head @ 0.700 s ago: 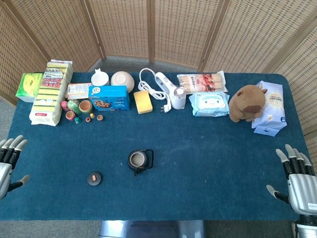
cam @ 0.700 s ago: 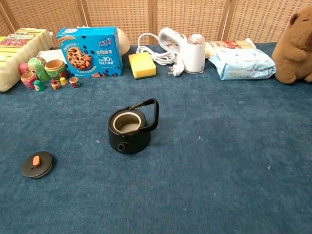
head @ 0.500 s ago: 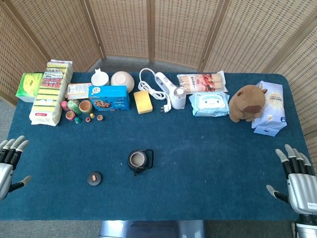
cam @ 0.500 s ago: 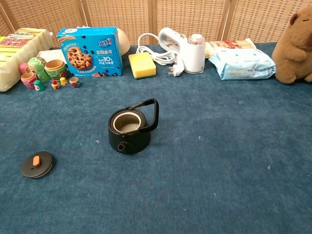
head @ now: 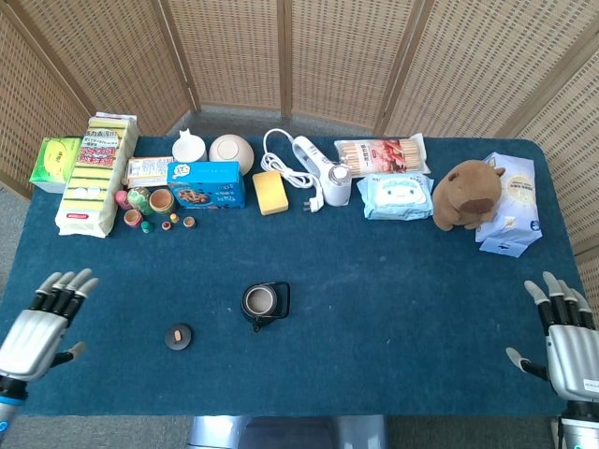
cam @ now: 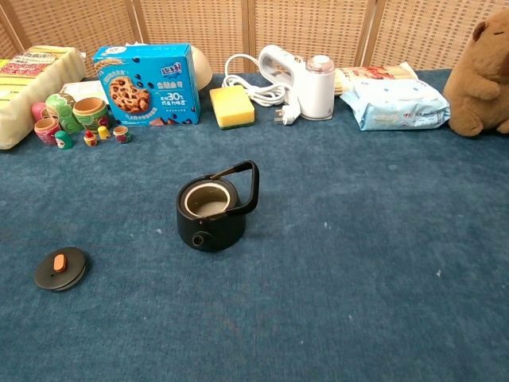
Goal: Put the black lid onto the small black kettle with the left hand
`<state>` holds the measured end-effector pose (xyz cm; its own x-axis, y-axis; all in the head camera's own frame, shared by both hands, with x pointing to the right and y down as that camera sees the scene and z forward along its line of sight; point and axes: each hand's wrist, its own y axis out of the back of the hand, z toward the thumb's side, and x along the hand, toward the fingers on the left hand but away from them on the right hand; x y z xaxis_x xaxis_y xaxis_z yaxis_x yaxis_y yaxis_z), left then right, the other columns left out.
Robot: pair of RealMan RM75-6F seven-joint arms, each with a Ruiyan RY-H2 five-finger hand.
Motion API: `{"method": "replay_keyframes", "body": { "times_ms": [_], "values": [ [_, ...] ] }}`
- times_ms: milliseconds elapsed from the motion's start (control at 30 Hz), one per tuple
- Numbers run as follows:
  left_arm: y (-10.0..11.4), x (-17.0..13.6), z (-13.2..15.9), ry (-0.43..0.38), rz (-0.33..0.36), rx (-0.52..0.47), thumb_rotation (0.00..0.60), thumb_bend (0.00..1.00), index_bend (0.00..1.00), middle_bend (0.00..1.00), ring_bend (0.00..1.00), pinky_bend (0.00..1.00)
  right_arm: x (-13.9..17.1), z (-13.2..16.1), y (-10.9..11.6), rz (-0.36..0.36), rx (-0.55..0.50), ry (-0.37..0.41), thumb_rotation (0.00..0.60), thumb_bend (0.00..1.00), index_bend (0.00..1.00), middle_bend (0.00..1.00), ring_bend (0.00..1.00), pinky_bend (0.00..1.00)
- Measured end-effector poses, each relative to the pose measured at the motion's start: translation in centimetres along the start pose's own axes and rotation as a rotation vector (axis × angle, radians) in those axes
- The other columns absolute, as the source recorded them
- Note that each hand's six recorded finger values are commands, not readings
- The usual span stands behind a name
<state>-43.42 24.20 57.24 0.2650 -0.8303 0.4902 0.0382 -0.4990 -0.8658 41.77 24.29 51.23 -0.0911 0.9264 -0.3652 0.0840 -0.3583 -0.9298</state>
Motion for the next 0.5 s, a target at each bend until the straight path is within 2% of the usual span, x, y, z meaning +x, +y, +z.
{"method": "replay_keyframes", "body": {
  "times_ms": [133,233,500],
  "values": [
    [-1.4,1.1,2.1,-0.067,-0.050,0.074,0.600,0.06,0.14,0.00,0.00,0.03,-0.1,0.0,0.3,-0.004,-0.011,0.000,0.600,0.01,0.12,0.01,0.00,0.00],
    [-2.6,2.2,4.0,-0.112,-0.078,0.083,0.600,0.08,0.25,0.00,0.00,0.03,0.0,-0.1,0.5,-0.008,-0.019,-0.001,0.600,0.01,0.13,0.01,0.00,0.00],
    [-5.2,4.2,7.4,-0.166,-0.129,0.063,0.600,0.11,0.27,0.00,0.00,0.03,0.1,-0.2,1.0,-0.013,-0.042,0.005,0.600,0.01,0.13,0.01,0.00,0.00]
  ]
}}
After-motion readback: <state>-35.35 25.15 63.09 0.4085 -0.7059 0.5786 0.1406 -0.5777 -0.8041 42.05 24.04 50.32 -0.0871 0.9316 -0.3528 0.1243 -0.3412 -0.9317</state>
